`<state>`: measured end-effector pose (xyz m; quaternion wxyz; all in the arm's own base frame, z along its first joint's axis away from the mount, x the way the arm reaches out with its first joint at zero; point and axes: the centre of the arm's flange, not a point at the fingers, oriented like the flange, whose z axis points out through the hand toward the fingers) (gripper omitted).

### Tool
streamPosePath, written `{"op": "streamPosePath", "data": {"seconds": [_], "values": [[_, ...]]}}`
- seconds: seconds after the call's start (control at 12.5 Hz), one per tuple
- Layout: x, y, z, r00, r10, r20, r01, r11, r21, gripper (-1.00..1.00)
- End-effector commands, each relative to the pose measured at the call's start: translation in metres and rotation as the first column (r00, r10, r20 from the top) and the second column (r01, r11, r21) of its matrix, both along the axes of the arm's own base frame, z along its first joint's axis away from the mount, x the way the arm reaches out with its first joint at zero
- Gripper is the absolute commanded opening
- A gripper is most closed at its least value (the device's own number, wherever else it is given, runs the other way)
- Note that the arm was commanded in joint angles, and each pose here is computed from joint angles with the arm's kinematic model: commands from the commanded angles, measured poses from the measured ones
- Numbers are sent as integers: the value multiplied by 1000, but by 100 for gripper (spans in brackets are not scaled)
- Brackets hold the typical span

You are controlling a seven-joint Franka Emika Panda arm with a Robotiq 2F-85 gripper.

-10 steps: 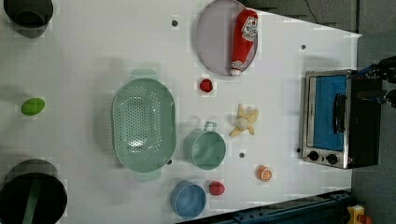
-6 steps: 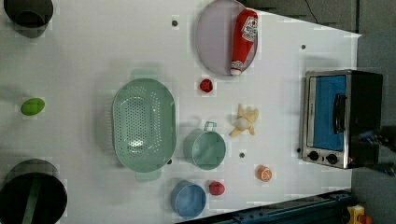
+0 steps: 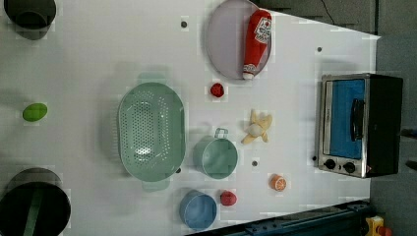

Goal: Pick banana from table and place on oven.

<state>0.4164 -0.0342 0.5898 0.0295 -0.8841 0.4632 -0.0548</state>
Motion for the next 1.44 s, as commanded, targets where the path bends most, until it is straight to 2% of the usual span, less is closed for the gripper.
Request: {"op": "streamPosePath", "data": {"seconds": [0.08, 0.48, 0.88, 1.2, 1.44], "values": [[24, 15, -116, 989, -19, -145, 20, 1000, 6, 100], [35, 21, -242, 991, -7, -132, 7, 1000, -1, 100], [47, 30, -333, 982, 13, -189, -14, 1000, -3, 100], [51, 39, -383, 986, 29, -162, -30, 1000, 0, 100], [49, 40, -416, 986, 32, -162, -32, 999, 3, 100]]}}
